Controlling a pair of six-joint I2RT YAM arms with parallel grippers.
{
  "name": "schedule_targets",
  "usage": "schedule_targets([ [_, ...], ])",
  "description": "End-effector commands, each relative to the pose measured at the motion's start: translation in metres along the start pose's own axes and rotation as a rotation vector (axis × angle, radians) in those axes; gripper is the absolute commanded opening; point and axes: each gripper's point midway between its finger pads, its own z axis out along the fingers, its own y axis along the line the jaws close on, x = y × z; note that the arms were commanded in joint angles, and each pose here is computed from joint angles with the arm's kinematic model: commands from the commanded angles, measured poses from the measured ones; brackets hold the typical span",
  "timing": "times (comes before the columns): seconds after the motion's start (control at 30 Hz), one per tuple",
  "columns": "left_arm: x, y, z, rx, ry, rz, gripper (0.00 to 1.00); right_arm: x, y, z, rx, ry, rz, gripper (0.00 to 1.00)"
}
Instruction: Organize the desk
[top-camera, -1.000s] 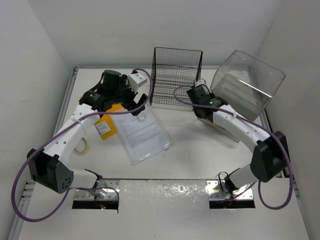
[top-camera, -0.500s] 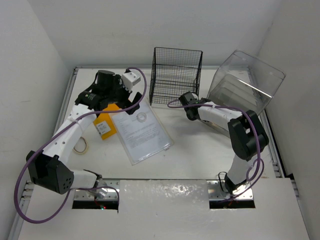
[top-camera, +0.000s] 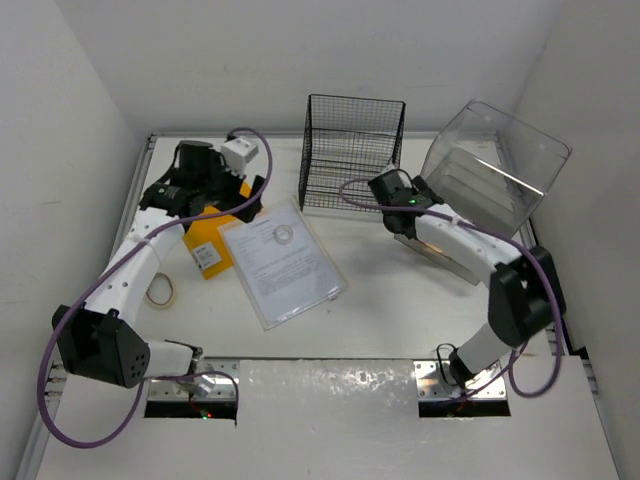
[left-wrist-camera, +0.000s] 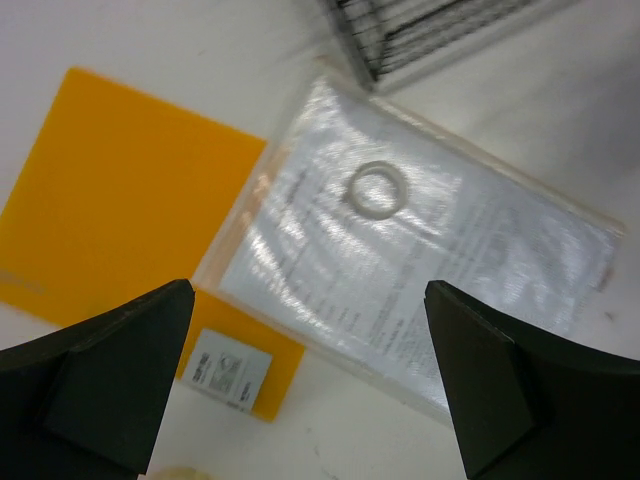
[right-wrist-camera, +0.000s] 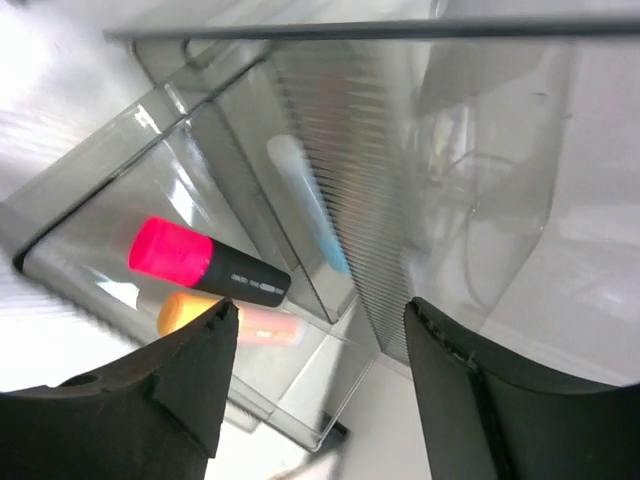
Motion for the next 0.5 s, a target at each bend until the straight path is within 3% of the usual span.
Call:
schedule_targets([
  [0.0,0.013,0.049,-0.028,-0.241,0.017,-0.151,1.0,-0.02,-0.018,-0.028,-0.072,-0.158,0.199,0.67],
  [0.27,0.097,0.118,-0.107,-0.613,0.118,-0.182,0.99,-0.051,-0.007,-0.078,-0.349,-0.47,0.46,0.7],
  [0.33,0.119,0.138,-0.107,-0.642,0.18,-0.244,1.0,-0.057,-0.006,-0.089,-0.397,-0.511,0.488,0.7],
  [0.47,0.134,0.163,-0.085,-0.6,0.192,-0.449,1.0,-0.066,0.002,-0.104,-0.495,-0.568,0.526,0.7],
])
